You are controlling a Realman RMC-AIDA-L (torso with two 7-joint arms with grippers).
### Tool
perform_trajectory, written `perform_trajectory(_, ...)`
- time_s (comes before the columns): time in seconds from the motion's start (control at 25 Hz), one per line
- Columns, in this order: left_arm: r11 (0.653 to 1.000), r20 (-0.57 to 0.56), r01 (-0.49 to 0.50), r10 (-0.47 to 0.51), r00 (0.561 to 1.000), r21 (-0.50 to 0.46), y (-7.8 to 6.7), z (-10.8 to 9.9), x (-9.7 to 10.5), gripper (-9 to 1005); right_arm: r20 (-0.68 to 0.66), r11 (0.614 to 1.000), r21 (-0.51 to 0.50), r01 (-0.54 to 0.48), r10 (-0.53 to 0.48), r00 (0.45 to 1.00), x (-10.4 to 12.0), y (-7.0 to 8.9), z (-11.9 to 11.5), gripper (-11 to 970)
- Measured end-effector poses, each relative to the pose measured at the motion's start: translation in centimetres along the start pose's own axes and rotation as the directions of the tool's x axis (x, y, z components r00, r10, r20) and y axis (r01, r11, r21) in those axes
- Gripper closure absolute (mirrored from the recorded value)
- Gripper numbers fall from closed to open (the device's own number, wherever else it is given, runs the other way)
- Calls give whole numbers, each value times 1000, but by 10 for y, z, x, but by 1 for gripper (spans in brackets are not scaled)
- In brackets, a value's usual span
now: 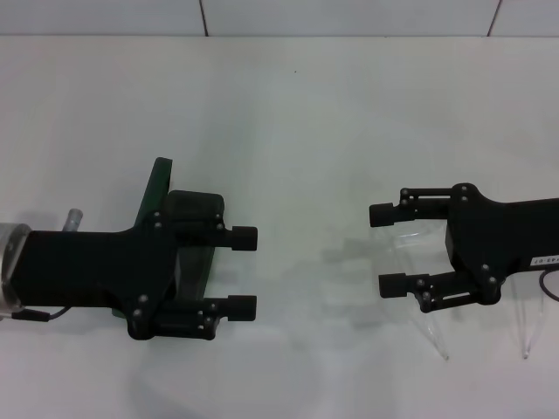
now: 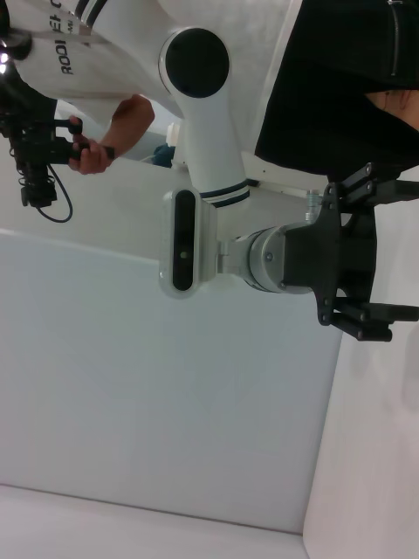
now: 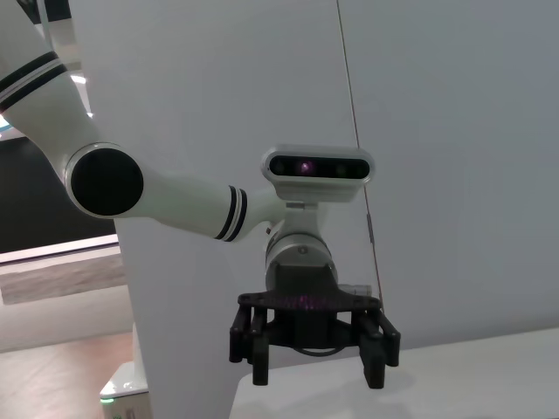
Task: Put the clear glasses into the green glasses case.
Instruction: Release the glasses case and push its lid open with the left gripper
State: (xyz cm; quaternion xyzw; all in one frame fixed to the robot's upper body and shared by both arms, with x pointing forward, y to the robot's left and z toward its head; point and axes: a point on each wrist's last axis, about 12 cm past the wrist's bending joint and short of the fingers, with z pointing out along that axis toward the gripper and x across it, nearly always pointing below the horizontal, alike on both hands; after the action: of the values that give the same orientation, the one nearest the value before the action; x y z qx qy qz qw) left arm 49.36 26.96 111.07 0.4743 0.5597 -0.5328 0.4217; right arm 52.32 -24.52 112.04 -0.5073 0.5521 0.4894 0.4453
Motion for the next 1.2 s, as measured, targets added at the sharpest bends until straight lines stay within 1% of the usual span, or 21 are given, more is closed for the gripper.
perform_trajectory(0.6, 1000, 3, 1, -1, 1000, -3, 0, -1, 0, 281, 5, 1000, 5, -1, 1, 1000, 0, 0, -1, 193)
perform_trajectory(0.72, 1000, 25, -4, 5, 1000, -24, 1, -3, -3, 282, 5, 1000, 20, -5, 4, 1000, 2, 0, -2, 193)
perform_trajectory(0.84, 995, 79, 18, -11, 997, -95, 7, -7, -16, 283, -8, 999, 43, -3, 4, 1000, 2, -2, -7, 193)
perform_trajectory(0.96, 982, 73, 68, -56, 996, -177, 16, -10, -32, 284, -13, 996, 85, 2, -1, 1000, 1, -6, -16, 193)
perform_trajectory(1.04, 962, 35, 116, -110, 993, -246, 25, -10, -44, 284, -12, 992, 123, 6, -4, 1000, 0, -8, -24, 193)
perform_trajectory(1.12, 938, -14, 149, -162, 987, -313, 33, -10, -56, 285, -13, 990, 138, 7, -6, 1000, 0, -9, -29, 193)
perform_trajectory(1.16, 923, -33, 168, -191, 981, -347, 37, -10, -63, 285, -21, 984, 179, 13, -9, 1000, -2, -11, -39, 193)
perform_trajectory(1.2, 909, -47, 188, -221, 974, -373, 40, -10, -69, 285, -23, 981, 192, 15, -10, 1000, -2, -12, -42, 193)
